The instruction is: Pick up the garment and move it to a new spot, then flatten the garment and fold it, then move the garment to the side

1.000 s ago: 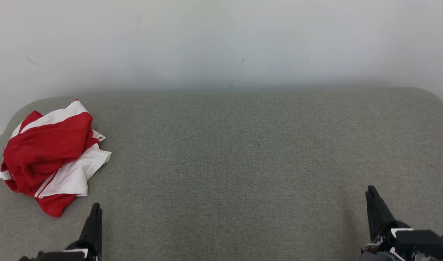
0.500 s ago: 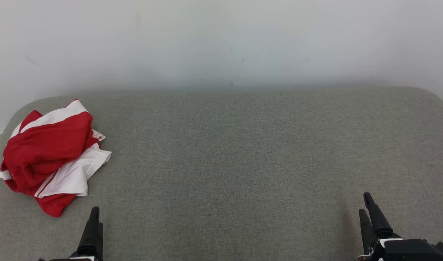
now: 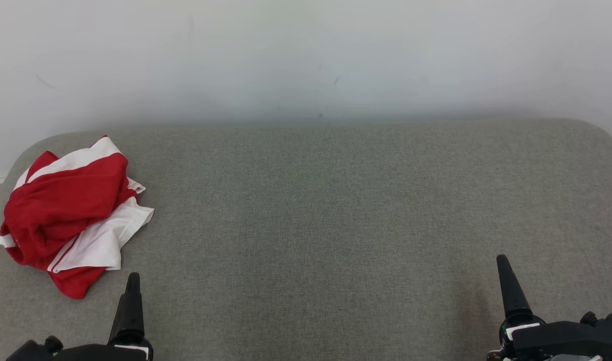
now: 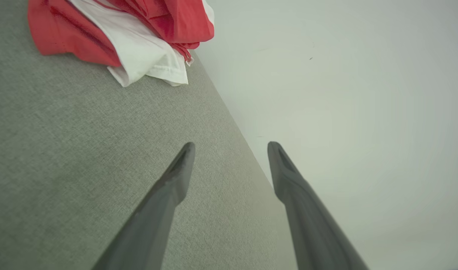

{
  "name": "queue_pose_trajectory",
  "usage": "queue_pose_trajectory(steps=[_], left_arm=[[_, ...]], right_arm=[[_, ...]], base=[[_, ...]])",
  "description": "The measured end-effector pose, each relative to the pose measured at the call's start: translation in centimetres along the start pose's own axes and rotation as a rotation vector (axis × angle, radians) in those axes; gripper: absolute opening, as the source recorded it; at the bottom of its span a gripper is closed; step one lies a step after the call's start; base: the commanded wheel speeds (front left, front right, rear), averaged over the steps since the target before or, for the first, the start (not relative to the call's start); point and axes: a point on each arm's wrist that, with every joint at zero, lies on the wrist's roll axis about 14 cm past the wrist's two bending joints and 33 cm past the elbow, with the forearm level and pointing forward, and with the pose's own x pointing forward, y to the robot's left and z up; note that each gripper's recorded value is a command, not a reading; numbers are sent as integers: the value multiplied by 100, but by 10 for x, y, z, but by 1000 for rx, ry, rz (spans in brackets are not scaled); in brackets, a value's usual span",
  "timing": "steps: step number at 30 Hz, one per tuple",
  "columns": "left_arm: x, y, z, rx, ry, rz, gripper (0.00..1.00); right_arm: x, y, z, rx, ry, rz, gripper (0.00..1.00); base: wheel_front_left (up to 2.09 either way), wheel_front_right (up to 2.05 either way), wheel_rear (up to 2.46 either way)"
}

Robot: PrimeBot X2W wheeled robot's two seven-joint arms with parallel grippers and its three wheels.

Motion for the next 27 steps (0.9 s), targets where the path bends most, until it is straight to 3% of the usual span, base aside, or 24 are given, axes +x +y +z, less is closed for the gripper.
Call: queue_pose_trajectory(steps=[18,27], left_arm=[[-4,-6,-3,402,1,-20,100],[-6,-13,-5,538,-1,-54,100]], right_arm=[[0,9,-14,-369,27,41,100],[-2,14,-22,-525,43,72,100]], base=[[0,0,0],[0,0,0]])
